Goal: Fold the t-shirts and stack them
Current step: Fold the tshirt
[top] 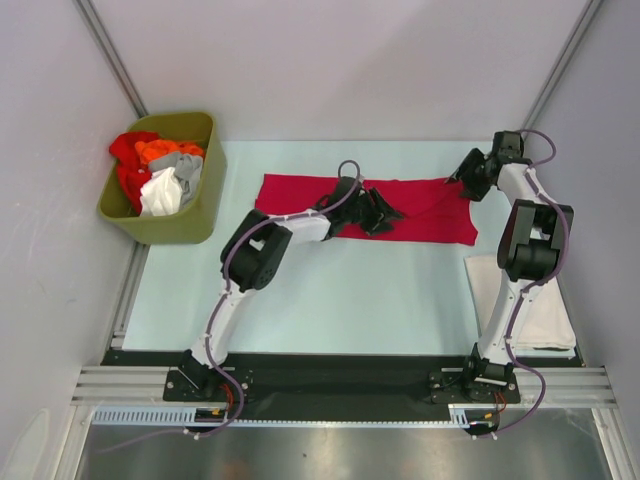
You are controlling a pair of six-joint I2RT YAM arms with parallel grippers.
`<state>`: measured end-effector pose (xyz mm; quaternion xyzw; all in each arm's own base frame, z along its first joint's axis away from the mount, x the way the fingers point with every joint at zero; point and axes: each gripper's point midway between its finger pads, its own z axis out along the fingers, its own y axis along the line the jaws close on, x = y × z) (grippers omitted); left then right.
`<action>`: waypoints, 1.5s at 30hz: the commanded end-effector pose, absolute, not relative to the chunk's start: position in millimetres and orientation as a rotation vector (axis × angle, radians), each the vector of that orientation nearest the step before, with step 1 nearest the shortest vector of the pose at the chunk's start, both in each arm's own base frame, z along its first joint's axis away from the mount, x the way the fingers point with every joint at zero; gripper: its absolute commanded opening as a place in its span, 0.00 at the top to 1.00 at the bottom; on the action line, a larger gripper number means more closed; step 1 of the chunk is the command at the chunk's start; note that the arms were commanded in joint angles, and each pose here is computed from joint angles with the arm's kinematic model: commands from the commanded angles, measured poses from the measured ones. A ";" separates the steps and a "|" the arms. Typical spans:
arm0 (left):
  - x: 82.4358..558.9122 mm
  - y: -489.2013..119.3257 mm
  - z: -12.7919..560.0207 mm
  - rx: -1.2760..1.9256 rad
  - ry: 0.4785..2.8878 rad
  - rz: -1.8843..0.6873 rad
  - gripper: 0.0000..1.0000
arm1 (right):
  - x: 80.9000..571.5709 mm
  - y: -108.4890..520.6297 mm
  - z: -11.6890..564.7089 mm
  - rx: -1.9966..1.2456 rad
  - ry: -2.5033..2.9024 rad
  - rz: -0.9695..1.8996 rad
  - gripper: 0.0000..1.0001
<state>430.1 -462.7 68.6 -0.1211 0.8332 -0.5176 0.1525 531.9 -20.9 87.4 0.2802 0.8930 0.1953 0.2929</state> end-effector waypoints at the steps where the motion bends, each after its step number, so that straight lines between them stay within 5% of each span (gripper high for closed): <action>1: 454.4 -479.6 104.9 -0.501 2.234 -1.505 0.46 | 537.5 -22.0 88.9 0.714 2.357 0.538 0.39; 11: 465.6 -501.0 90.7 -0.590 2.231 -1.366 0.55 | 542.0 -12.2 83.1 0.689 2.358 0.551 0.40; 26: 448.6 -516.4 59.3 -0.630 2.327 -1.250 0.51 | 542.6 -11.5 77.6 0.712 2.356 0.565 0.40; 45: 464.5 -518.9 64.7 -0.711 2.276 -1.260 0.58 | 544.0 -3.5 73.2 0.693 2.364 0.560 0.48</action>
